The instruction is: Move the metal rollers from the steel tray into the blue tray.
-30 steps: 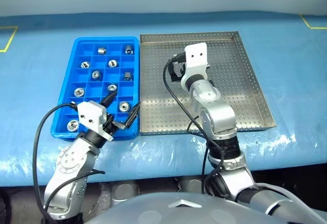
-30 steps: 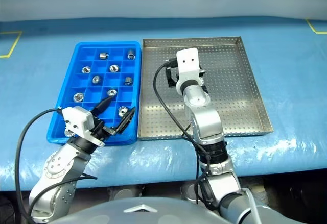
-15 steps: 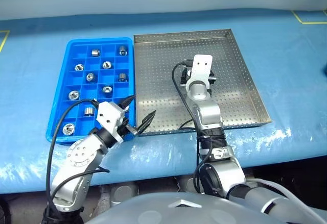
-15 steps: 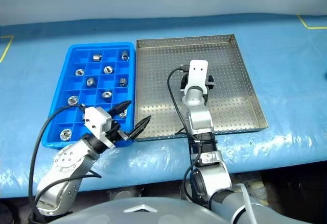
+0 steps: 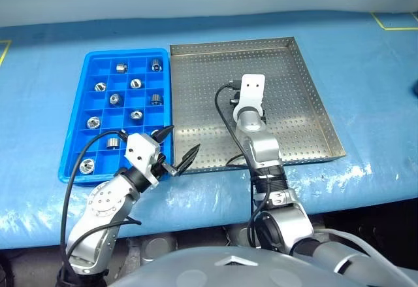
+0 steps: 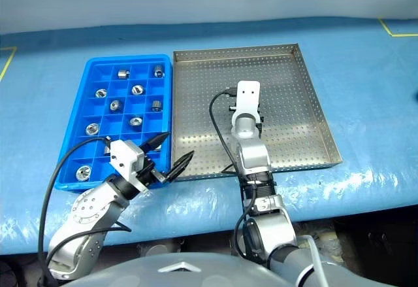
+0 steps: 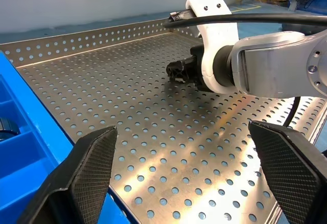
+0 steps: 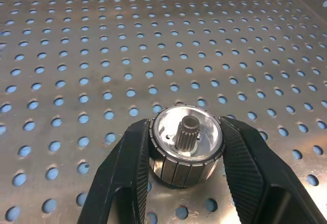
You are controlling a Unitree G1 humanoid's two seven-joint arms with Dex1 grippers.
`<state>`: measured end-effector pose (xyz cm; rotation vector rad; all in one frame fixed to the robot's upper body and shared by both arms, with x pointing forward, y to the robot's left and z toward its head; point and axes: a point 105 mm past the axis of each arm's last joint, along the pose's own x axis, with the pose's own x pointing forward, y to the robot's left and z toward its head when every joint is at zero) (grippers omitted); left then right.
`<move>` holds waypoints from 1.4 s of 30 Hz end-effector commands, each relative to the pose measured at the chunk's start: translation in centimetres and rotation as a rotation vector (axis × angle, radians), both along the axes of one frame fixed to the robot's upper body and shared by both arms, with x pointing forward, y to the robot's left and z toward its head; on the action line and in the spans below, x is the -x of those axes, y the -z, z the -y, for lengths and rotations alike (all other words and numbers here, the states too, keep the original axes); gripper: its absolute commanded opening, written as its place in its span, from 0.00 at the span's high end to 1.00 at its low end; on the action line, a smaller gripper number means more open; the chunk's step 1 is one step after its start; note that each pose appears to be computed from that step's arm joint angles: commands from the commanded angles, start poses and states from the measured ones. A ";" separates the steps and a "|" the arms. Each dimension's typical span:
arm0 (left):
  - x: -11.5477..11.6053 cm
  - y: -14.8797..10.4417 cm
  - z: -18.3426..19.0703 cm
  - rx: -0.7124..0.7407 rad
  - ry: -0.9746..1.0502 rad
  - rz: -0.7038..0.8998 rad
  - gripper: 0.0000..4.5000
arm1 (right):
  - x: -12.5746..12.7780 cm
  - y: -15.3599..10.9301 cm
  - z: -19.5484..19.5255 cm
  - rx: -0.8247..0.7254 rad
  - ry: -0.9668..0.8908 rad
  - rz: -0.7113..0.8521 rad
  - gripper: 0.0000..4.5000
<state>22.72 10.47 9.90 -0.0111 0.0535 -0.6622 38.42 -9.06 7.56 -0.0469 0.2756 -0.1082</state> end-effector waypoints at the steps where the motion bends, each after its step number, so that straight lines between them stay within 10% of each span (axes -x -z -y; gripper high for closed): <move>1: -0.5 -1.4 -1.9 0.016 -0.116 0.077 0.00 | 0.6 -5.0 -3.8 -0.035 -0.243 0.150 0.62; 10: 0.9 -3.6 -6.8 0.024 -0.415 0.159 0.00 | 5.9 -9.3 -13.1 -0.110 -0.995 0.182 0.62; 16: 4.1 -3.4 -8.1 0.012 -0.522 0.127 0.00 | 9.0 -7.4 -17.3 -0.110 -1.277 0.088 0.62; 34: 6.2 -2.8 -7.6 0.006 -0.552 0.073 0.00 | 11.1 -1.7 -17.0 -0.102 -1.368 -0.127 0.62; 42: 4.8 -2.8 -7.1 0.013 -0.466 0.078 0.00 | 11.6 -1.8 -14.8 -0.082 -1.348 -0.158 0.02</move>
